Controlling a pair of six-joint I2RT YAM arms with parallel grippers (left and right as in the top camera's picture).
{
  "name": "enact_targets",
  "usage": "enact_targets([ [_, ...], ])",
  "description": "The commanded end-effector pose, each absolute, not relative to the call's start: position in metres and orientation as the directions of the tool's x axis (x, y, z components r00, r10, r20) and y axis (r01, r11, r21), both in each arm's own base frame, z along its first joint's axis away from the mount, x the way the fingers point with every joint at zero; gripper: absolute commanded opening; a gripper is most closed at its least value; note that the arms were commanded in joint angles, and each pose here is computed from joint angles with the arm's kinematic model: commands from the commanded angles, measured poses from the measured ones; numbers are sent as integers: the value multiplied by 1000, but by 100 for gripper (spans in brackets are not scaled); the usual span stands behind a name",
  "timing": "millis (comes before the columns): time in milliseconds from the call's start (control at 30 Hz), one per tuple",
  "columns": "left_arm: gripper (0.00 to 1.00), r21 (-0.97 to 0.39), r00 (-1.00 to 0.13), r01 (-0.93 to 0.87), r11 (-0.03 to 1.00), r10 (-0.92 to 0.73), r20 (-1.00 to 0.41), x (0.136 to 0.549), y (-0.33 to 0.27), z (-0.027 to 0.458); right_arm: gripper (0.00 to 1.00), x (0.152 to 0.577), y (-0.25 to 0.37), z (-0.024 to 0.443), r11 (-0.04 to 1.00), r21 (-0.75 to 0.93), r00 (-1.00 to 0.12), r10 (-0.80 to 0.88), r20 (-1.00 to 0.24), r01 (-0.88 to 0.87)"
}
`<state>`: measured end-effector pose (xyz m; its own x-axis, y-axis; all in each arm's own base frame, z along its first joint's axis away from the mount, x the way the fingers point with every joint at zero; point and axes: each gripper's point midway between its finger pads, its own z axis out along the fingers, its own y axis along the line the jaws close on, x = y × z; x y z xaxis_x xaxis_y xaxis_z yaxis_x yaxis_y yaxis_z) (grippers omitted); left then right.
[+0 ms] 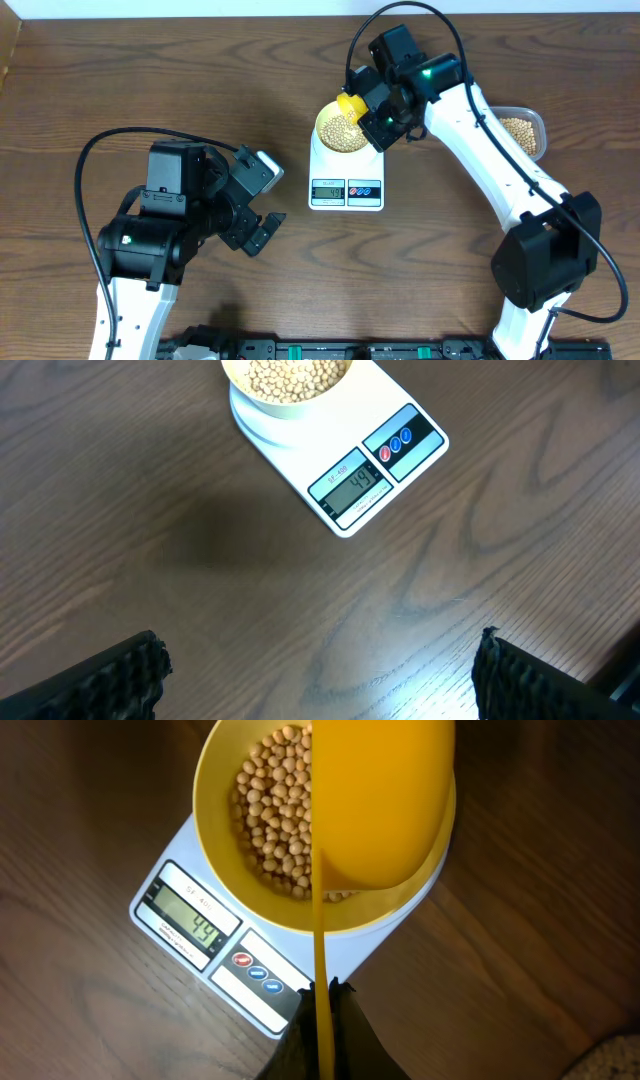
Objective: Scoop item into bowl and weigh 50g on scale
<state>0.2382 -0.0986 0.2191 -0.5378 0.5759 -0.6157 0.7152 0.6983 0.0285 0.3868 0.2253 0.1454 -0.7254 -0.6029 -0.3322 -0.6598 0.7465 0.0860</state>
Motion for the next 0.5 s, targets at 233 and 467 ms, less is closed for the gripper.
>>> enact_targets([
  [233, 99, 51, -519, 719, 693, 584, -625, 241, -97, 226, 1, 384, 233, 160, 738, 87, -710, -602, -365, -670],
  [467, 99, 51, -519, 719, 693, 584, -625, 241, -97, 226, 1, 389, 222, 158, 753, 22, -712, -611, -345, -657],
])
